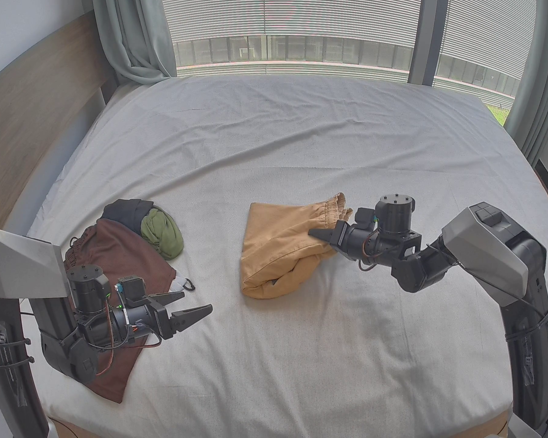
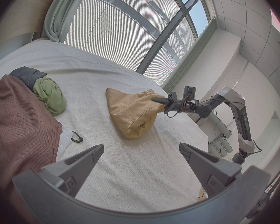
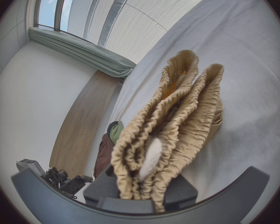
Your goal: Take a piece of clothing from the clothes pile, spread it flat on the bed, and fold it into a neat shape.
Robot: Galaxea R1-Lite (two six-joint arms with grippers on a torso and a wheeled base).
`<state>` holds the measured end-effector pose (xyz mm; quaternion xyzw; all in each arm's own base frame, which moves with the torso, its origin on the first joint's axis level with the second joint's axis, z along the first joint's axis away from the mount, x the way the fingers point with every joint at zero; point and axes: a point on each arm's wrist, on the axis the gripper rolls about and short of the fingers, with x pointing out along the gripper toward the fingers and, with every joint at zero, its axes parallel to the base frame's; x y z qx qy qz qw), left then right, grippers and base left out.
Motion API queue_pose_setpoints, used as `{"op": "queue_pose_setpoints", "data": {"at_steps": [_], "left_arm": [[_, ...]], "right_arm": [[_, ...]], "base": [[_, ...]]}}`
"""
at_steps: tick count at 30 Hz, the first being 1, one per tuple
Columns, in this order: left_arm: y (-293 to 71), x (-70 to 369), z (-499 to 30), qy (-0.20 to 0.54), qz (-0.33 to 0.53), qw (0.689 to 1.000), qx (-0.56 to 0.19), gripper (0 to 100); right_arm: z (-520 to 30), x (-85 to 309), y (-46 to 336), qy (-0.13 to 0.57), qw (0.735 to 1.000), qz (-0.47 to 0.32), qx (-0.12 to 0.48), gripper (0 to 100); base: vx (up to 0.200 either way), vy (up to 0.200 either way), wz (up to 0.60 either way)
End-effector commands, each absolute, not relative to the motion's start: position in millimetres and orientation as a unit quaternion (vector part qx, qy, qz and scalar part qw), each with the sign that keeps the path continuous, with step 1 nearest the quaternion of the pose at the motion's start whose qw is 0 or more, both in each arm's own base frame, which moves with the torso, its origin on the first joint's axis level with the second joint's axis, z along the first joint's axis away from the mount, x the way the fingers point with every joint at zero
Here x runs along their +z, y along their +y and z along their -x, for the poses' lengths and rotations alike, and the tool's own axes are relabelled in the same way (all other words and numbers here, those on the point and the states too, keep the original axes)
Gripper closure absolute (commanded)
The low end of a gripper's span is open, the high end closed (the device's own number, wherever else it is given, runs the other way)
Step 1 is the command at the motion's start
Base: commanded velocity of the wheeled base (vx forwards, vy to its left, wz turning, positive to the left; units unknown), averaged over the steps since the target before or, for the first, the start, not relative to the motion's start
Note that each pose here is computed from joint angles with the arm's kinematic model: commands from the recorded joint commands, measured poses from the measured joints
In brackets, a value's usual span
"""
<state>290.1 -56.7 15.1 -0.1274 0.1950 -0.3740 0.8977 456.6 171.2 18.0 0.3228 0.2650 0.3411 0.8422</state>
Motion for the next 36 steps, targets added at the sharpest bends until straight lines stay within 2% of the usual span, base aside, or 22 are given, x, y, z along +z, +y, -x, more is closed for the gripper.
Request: {"op": "queue_pose_setpoints", "data": {"at_steps": [1,3,4,12,20,28,36], "left_arm": [[-57,14,-291,0.196,0.128,0.897,-0.374,0],[-56,13,-292,0.196,0.129,0.898,-0.372,0],[-56,13,-292,0.196,0.129,0.898,-0.372,0],[-54,13,-292,0.196,0.130,0.899,-0.369,0],[-53,14,-292,0.193,0.129,0.900,-0.369,0],[-51,21,-293,0.180,0.127,0.904,-0.366,0],[-50,20,-292,0.184,0.128,0.904,-0.365,0]], "right_arm": [[-443,-7,163,0.290,0.839,-0.325,0.326,100],[-440,-10,162,0.295,0.839,-0.325,0.323,100],[-440,-10,162,0.295,0.839,-0.325,0.323,0],[-426,-4,157,0.289,0.842,-0.325,0.320,0],[-388,3,138,0.328,0.841,-0.307,0.302,0],[-342,10,136,0.368,0.825,-0.296,0.308,0],[-321,73,156,0.322,0.817,-0.288,0.383,0]], "base": [[0.000,0.000,0.00],[0.000,0.000,0.00],[0.000,0.000,0.00],[0.000,0.000,0.00],[0.000,0.000,0.00],[0.000,0.000,0.00],[0.000,0.000,0.00]]}}
